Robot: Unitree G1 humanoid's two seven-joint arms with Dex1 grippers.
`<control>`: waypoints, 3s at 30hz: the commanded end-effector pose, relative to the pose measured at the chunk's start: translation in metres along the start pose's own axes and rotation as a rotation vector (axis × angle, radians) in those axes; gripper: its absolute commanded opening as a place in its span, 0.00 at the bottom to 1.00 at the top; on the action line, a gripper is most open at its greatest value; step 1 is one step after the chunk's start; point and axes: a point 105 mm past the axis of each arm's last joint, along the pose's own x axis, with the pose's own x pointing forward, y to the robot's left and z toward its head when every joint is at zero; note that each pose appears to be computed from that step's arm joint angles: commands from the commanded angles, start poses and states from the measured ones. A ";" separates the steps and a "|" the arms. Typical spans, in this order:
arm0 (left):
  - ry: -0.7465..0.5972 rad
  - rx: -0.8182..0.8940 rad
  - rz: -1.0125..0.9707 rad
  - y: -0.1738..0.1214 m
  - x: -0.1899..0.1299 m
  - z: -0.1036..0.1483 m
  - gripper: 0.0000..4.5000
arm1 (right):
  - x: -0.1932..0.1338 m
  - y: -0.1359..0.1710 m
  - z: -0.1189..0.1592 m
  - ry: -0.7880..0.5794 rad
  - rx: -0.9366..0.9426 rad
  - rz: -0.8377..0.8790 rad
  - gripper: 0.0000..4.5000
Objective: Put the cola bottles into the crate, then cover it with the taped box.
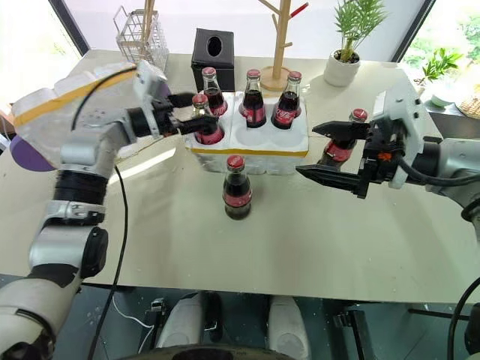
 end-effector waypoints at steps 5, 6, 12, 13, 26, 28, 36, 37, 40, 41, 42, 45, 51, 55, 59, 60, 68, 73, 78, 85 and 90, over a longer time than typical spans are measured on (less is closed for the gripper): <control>0.193 0.053 -0.236 -0.064 -0.070 0.009 1.00 | 0.029 0.013 -0.026 0.021 -0.003 0.019 1.00; 0.232 0.052 -0.241 -0.068 -0.075 0.001 1.00 | 0.033 0.014 -0.031 0.026 -0.005 0.020 1.00; 0.377 0.096 -0.261 -0.096 -0.089 -0.041 1.00 | 0.067 0.022 -0.053 -0.023 0.083 0.078 1.00; 0.370 0.096 -0.251 -0.096 -0.088 -0.042 1.00 | 0.072 0.023 -0.055 -0.028 0.095 0.088 1.00; 0.344 0.086 -0.185 -0.088 -0.083 -0.050 1.00 | 0.124 0.036 -0.068 -0.070 0.165 0.225 1.00; 0.327 0.076 -0.187 -0.087 -0.081 -0.048 1.00 | 0.133 0.035 -0.068 -0.078 0.172 0.222 1.00; 0.310 0.085 -0.186 -0.087 -0.076 -0.043 1.00 | 0.146 0.034 -0.063 -0.105 0.179 0.229 0.71; 0.306 0.085 -0.182 -0.087 -0.076 -0.042 1.00 | 0.143 0.033 -0.058 -0.123 0.186 0.234 0.63; 0.287 0.085 -0.165 -0.084 -0.077 -0.037 1.00 | 0.130 0.031 -0.033 -0.203 0.211 0.259 0.63; 0.279 0.085 -0.156 -0.083 -0.077 -0.035 1.00 | 0.125 0.029 -0.022 -0.234 0.211 0.269 0.63; 0.264 0.083 -0.144 -0.080 -0.076 -0.032 1.00 | 0.120 0.022 -0.004 -0.276 0.202 0.267 0.63; 0.225 0.078 -0.118 -0.074 -0.073 -0.025 1.00 | 0.112 -0.001 0.037 -0.371 0.169 0.210 0.63; 0.185 0.083 -0.103 -0.071 -0.064 -0.022 1.00 | 0.123 -0.053 0.053 -0.315 0.029 0.001 0.63; 0.183 0.094 -0.103 -0.072 -0.063 -0.022 1.00 | 0.138 -0.066 0.041 -0.260 0.007 -0.050 0.63; 0.170 0.097 -0.094 -0.071 -0.062 -0.020 1.00 | 0.154 -0.065 0.023 -0.213 -0.006 -0.056 0.63; 0.169 0.098 -0.094 -0.072 -0.062 -0.020 1.00 | 0.159 -0.066 0.016 -0.195 -0.006 -0.070 0.63; 0.163 0.103 -0.097 -0.075 -0.058 -0.020 1.00 | 0.184 -0.063 -0.038 -0.032 0.066 -0.121 0.74; 0.143 0.099 -0.124 -0.077 -0.051 -0.018 1.00 | 0.174 -0.061 -0.018 -0.107 0.086 -0.127 0.99; 0.117 0.086 -0.164 -0.081 -0.040 -0.017 1.00 | 0.127 -0.050 0.012 -0.191 0.088 -0.124 0.99; 0.093 0.075 -0.220 -0.084 -0.027 -0.018 1.00 | 0.055 -0.005 0.011 -0.149 0.199 -0.087 0.99; 0.090 0.069 -0.301 -0.089 -0.016 -0.019 1.00 | 0.021 0.008 -0.011 -0.072 0.284 -0.191 0.99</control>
